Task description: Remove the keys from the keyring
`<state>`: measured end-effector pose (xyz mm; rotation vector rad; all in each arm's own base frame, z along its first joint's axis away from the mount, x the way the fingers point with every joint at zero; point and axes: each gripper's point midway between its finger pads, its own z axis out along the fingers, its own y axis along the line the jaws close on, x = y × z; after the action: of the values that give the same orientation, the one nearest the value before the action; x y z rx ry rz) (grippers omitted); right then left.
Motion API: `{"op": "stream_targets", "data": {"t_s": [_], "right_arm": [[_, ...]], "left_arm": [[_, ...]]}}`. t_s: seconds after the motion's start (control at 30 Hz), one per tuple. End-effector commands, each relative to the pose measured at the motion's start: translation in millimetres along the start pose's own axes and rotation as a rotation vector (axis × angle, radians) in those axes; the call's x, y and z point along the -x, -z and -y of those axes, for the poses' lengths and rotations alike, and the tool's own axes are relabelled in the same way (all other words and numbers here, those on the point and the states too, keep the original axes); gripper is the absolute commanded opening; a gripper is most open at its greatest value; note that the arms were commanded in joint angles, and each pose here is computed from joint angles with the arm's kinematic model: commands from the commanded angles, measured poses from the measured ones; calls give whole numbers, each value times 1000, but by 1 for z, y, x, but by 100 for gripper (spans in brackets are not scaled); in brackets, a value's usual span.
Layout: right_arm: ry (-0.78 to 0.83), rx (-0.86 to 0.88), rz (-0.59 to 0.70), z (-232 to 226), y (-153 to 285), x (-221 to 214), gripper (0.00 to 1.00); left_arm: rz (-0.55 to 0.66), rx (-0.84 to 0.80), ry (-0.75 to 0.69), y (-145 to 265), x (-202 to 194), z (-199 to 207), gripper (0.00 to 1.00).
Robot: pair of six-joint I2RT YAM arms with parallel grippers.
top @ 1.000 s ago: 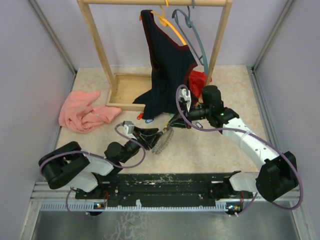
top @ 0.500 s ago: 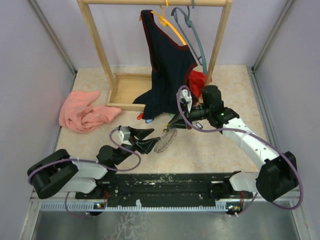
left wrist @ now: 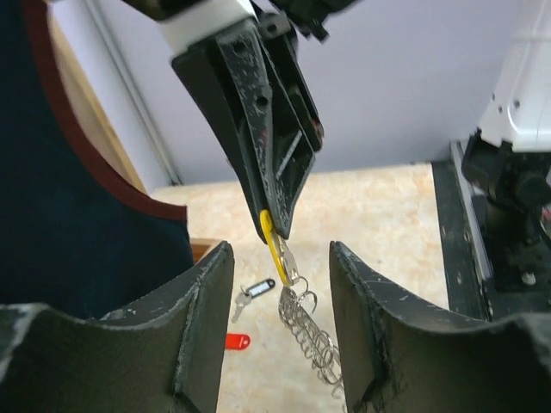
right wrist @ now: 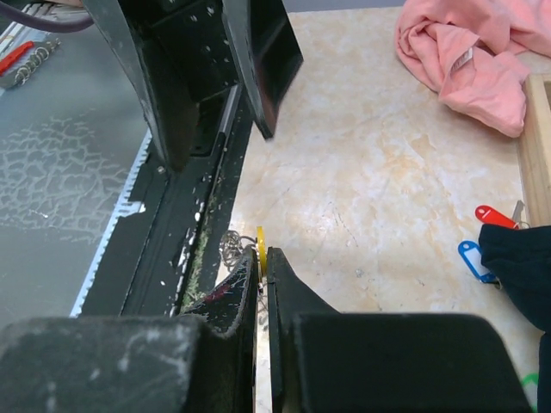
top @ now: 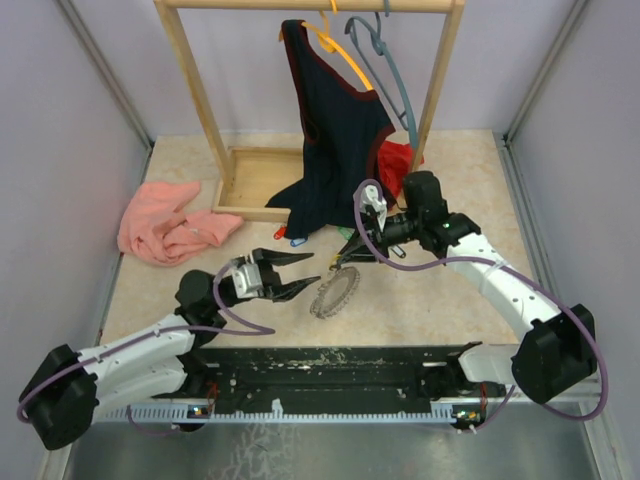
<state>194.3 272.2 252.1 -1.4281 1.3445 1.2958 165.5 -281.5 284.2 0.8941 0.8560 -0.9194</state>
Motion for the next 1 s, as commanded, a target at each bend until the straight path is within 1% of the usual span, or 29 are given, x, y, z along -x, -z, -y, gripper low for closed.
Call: {"op": "stream_targets", "data": {"t_s": [0.0, 0.13, 0.23, 0.47, 0.67, 0.97], "right_arm": [[107, 32, 43, -2, 4, 27, 0], [110, 36, 41, -3, 4, 27, 0], [115, 38, 40, -4, 5, 27, 0], [113, 43, 40, -5, 5, 26, 0], [112, 48, 42, -6, 5, 27, 0], [109, 53, 44, -6, 4, 26, 0]], "left_arm": [[-201, -153, -2, -3, -40, 15, 53], [-228, -162, 5, -8, -45, 11, 50], [-237, -168, 5, -8, -47, 10, 51], [-267, -232, 51, -11, -57, 16, 48], [-277, -248, 68, -16, -61, 15, 47], [-295, -272, 100, -17, -70, 18, 42]]}}
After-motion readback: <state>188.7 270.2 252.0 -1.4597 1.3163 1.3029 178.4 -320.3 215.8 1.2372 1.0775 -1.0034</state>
